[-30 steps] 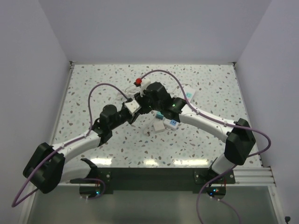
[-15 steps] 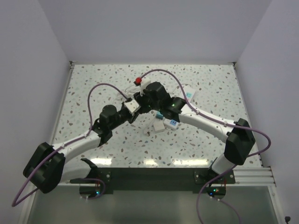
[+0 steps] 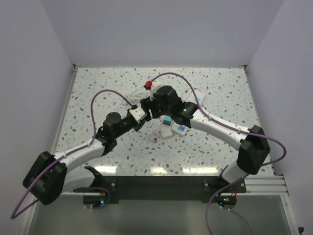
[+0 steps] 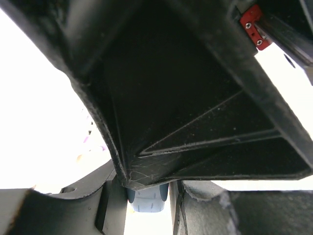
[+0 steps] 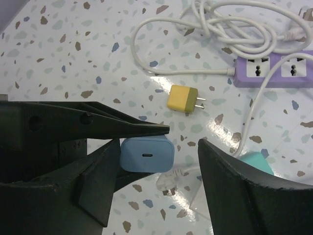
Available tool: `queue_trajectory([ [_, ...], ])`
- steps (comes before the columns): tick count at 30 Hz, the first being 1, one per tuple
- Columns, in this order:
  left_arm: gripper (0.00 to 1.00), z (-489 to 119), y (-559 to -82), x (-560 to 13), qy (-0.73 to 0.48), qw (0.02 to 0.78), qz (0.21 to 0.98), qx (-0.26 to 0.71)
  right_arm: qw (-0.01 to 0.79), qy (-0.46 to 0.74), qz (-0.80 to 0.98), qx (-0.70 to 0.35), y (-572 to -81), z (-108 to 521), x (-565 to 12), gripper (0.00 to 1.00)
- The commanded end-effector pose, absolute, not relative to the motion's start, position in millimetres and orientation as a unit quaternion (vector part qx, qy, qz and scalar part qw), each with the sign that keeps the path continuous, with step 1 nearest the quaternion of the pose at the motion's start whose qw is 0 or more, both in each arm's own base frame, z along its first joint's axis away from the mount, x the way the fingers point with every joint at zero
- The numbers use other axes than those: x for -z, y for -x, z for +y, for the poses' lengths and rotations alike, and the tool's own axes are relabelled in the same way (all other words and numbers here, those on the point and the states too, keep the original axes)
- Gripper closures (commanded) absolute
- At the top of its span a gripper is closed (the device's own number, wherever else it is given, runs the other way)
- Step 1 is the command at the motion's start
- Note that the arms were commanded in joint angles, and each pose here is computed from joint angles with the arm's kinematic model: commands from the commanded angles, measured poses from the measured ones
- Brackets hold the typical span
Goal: Insert the plug
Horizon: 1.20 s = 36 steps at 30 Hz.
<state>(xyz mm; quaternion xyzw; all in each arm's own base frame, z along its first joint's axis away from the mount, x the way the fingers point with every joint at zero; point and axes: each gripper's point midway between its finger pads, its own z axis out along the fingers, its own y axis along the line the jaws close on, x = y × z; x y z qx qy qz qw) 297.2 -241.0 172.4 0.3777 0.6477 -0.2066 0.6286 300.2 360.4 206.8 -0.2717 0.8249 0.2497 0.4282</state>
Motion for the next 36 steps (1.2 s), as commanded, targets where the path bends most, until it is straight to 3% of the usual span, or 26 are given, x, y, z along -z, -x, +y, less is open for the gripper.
queue_trajectory([
  [1,1.0,-249,-295,-243,-0.361,0.715,0.557,0.22,0.373,0.304,0.842,-0.245,-287,361,-175,0.32],
  [17,1.0,-233,-294,-253,-0.327,0.747,0.543,0.199,0.281,0.329,0.848,-0.306,-256,380,-138,0.39],
  [18,1.0,-232,-294,-254,-0.325,0.75,0.542,0.198,0.276,0.329,0.849,-0.308,-255,381,-135,0.43],
  [19,1.0,-231,-295,-255,-0.322,0.751,0.542,0.195,0.267,0.33,0.85,-0.313,-252,382,-133,0.56],
  [23,1.0,-226,-294,-257,-0.313,0.757,0.541,0.19,0.258,0.322,0.858,-0.305,-251,377,-124,0.91],
  [25,1.0,-226,-294,-258,-0.311,0.758,0.541,0.191,0.265,0.319,0.86,-0.297,-253,374,-126,0.99],
  [33,1.0,-228,-296,-252,-0.313,0.751,0.548,0.194,0.333,0.279,0.861,-0.264,-290,353,-154,1.0],
  [36,0.82,-233,-298,-250,-0.321,0.744,0.552,0.198,0.349,0.27,0.859,-0.26,-303,343,-166,1.0],
])
